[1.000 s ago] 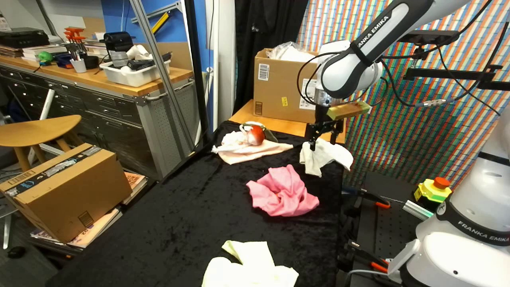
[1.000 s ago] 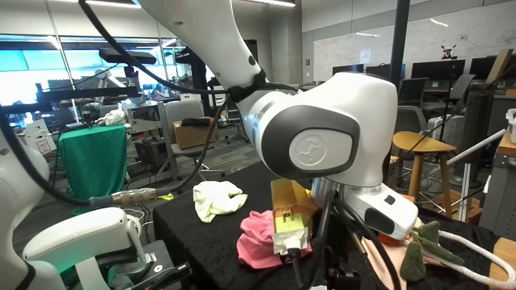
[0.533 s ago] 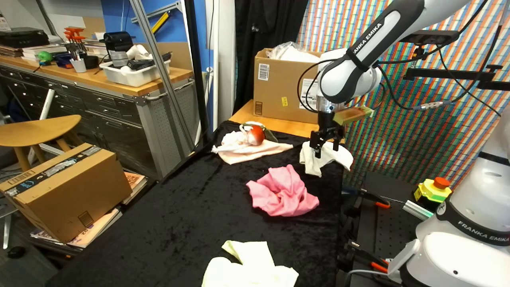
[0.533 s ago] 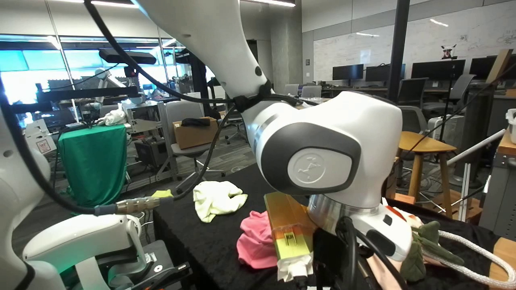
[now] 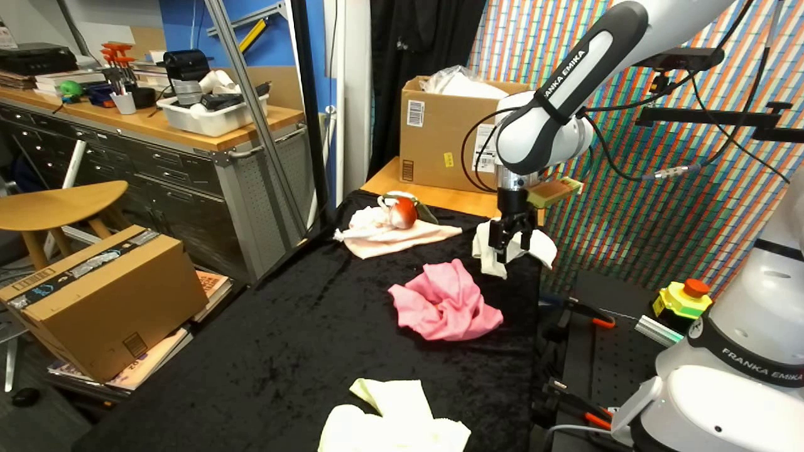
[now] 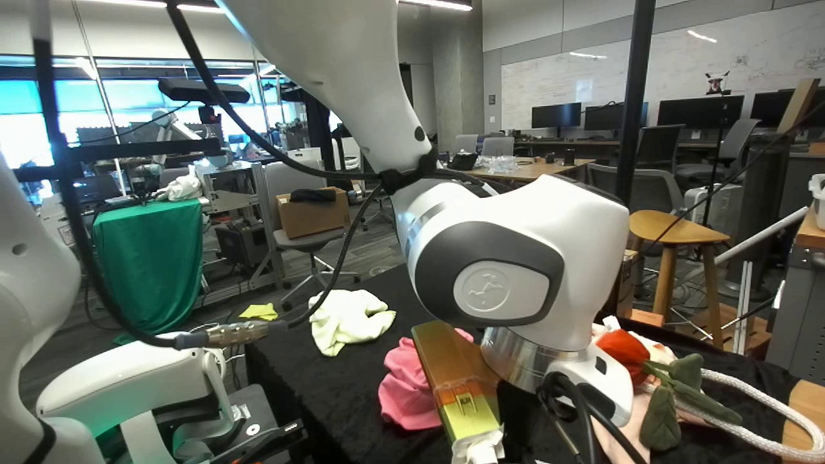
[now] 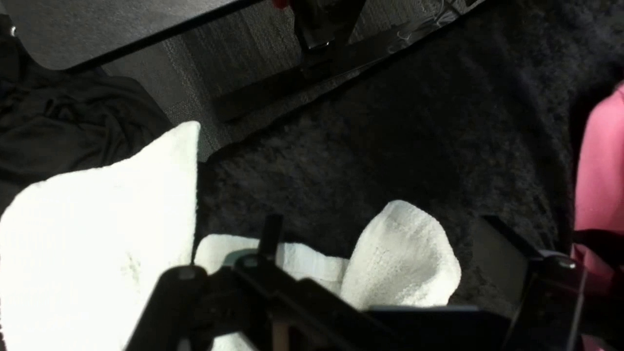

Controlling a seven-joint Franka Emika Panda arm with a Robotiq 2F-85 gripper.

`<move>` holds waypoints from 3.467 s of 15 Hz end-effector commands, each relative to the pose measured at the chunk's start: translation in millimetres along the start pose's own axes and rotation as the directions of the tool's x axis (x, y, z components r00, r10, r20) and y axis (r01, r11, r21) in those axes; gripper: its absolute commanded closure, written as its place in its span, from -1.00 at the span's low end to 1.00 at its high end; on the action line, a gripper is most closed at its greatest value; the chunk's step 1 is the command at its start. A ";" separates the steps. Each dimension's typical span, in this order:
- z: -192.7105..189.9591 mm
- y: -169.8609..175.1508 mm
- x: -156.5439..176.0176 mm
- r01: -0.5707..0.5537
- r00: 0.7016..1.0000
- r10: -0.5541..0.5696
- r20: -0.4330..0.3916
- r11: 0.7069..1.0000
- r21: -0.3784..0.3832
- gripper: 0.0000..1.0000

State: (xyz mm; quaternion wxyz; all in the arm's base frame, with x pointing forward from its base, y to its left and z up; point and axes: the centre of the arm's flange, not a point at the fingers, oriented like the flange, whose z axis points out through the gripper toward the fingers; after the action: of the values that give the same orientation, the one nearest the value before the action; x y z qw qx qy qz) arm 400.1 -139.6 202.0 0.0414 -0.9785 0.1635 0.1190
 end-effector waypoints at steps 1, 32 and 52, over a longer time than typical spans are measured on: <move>2.4 0.1 9.1 0.018 0.999 -0.017 -0.043 0.999 0.034 -1.00; 0.3 22.0 38.1 -0.223 0.907 0.188 -0.378 0.973 -0.052 0.61; -152.6 -48.1 35.3 -0.107 0.704 0.060 -0.708 0.994 -0.023 0.86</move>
State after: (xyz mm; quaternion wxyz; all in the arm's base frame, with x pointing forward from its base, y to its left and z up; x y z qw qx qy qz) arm 469.1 -151.3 306.5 -0.0516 -0.9508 0.2171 -0.2150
